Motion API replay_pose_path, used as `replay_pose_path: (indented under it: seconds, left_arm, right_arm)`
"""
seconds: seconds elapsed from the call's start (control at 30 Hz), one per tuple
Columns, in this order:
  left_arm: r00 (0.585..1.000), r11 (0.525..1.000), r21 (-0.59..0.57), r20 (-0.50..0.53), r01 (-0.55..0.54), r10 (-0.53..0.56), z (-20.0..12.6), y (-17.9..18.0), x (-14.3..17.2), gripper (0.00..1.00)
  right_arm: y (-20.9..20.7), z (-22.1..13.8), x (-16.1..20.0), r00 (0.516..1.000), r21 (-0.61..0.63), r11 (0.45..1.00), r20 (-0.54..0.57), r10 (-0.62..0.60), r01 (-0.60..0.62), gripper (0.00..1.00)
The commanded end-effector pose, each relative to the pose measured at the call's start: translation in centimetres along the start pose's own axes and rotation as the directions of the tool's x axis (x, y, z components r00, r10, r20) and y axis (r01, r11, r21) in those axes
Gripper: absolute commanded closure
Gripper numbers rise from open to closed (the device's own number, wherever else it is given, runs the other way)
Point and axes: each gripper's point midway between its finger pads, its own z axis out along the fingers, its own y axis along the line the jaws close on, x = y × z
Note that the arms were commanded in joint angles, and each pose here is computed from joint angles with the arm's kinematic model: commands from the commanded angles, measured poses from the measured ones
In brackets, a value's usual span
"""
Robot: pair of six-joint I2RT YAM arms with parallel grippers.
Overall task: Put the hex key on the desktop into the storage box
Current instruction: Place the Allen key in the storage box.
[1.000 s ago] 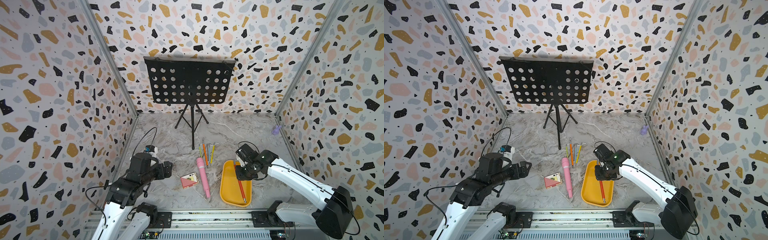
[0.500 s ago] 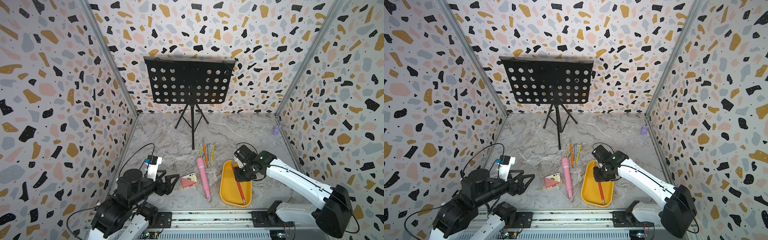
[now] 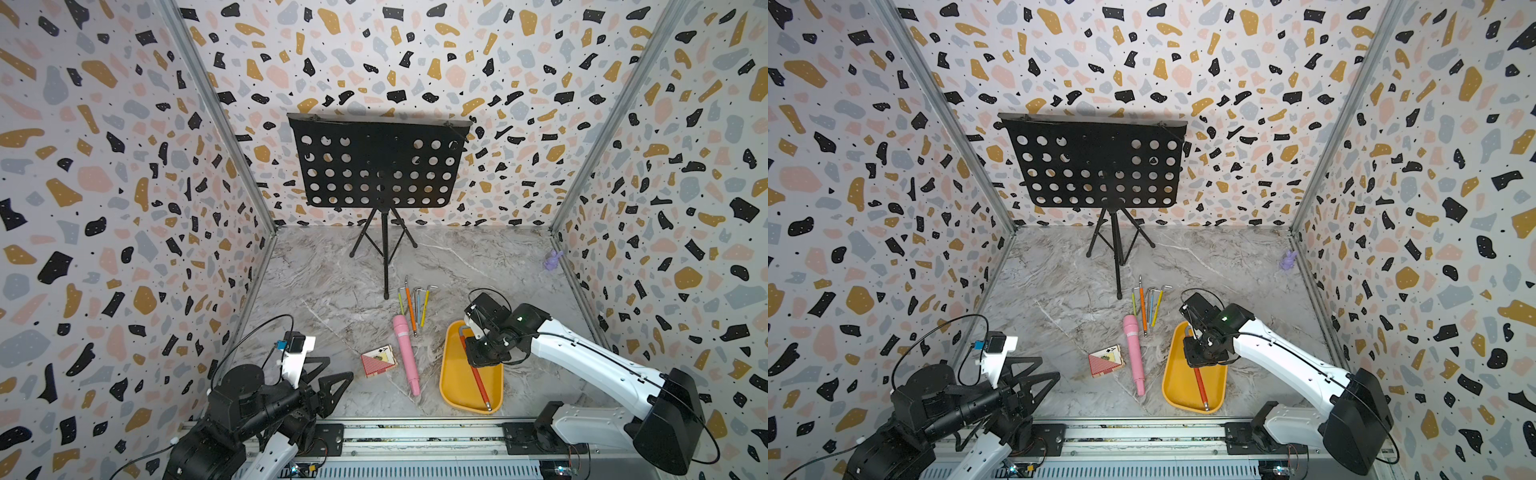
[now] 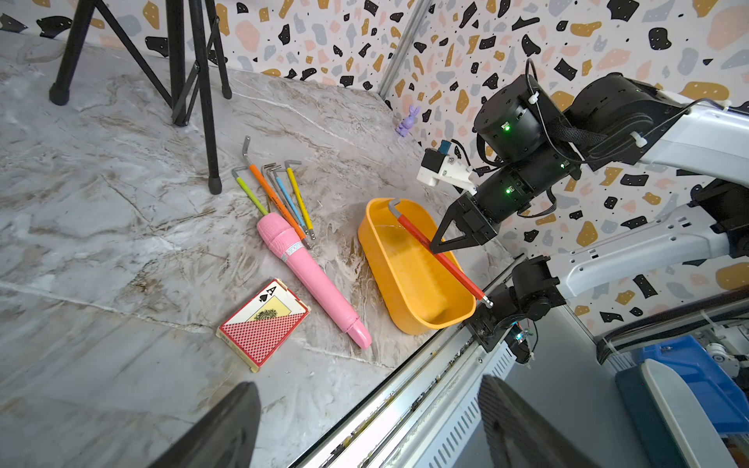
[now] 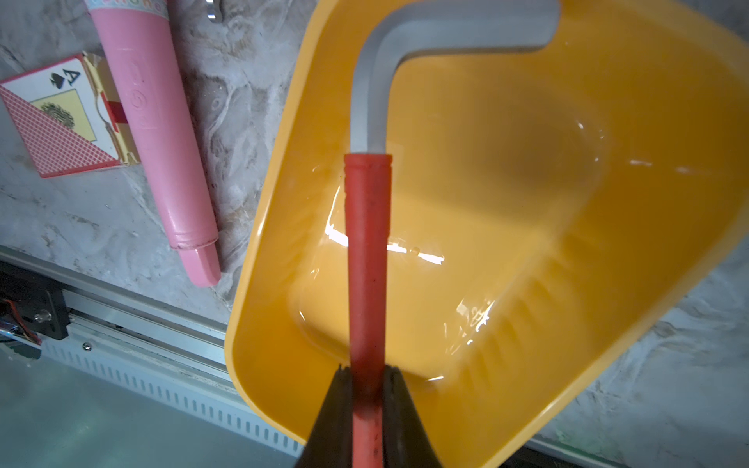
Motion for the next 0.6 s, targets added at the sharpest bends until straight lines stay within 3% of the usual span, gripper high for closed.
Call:
replay_pose_path:
  seconds: [0.0, 0.57]
  left_arm:
    - [0.999, 0.999, 0.019, 0.016, -0.032, 0.032, -0.4, -0.6, -0.6, 0.12]
    - [1.0, 1.0, 0.012, 0.008, -0.028, 0.028, -0.2, -0.5, -0.5, 0.12]
  right_arm:
    - [0.3, 0.4, -0.9, 1.0, 0.015, 1.0, 0.006, -0.015, 0.015, 1.0]
    - [-1.3, 5.4, -2.8, 0.998, 0.133, 0.989, -0.041, -0.051, 0.057, 1.0]
